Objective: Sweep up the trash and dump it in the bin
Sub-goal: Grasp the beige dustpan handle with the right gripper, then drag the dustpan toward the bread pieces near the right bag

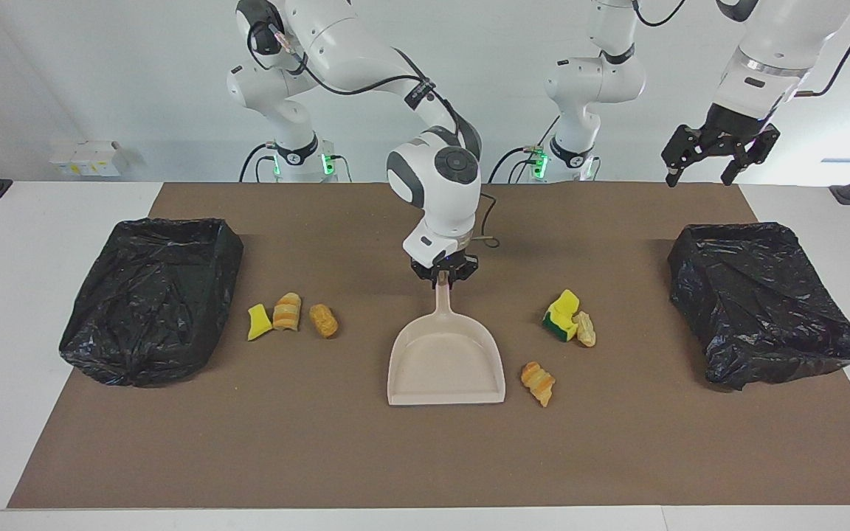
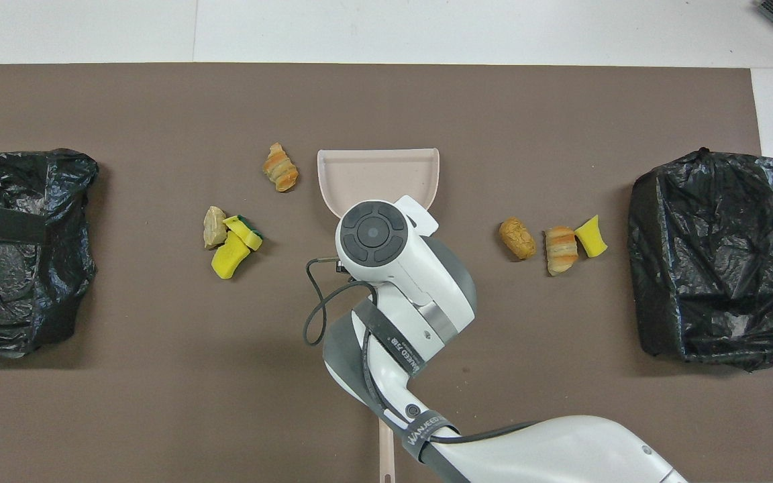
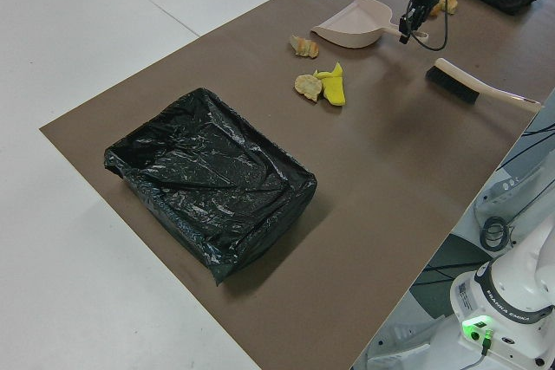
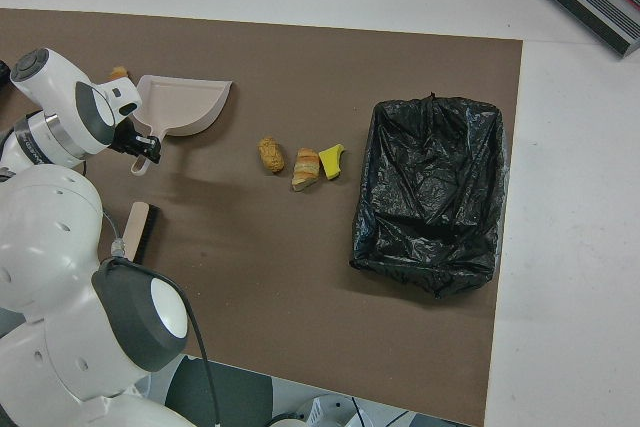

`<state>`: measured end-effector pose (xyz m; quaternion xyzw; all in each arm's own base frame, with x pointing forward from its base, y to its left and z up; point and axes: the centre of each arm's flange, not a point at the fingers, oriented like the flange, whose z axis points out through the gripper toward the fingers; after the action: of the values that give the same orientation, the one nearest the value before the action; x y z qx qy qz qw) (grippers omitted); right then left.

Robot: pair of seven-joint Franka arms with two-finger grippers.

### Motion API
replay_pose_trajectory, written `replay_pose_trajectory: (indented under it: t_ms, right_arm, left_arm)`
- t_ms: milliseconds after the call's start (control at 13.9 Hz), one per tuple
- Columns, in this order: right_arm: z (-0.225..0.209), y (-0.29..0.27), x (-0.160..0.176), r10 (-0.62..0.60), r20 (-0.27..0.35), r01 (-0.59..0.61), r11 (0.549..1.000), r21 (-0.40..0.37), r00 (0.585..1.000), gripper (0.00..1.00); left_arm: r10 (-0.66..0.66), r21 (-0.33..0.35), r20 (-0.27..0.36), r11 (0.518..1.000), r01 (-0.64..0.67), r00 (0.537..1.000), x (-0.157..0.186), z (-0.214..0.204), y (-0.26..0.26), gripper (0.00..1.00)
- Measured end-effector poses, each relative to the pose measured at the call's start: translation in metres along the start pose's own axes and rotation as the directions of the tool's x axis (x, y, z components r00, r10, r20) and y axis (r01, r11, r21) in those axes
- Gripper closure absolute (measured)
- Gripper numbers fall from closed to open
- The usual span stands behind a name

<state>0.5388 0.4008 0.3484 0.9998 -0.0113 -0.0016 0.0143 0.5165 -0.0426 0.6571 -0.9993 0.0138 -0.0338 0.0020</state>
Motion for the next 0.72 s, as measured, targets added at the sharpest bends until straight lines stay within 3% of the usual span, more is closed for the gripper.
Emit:
replay_pose_trajectory:
  t_ms: [359,718]
  right_arm:
    - [-0.014,0.006,0.001,0.003,-0.008,-0.003,1.0,0.003,1.0,0.67]
    - [-0.081,0.075,0.024,-0.129,-0.007,0.129,0.992,0.011,0.992,0.67]
  left_arm:
    - [0.0,0.0,0.0,1.0,0.0,1.0,0.0,0.0,0.0,0.0]
    - [0.0,0.0,0.0,1.0,0.0,1.0,0.0,0.0,0.0,0.0]
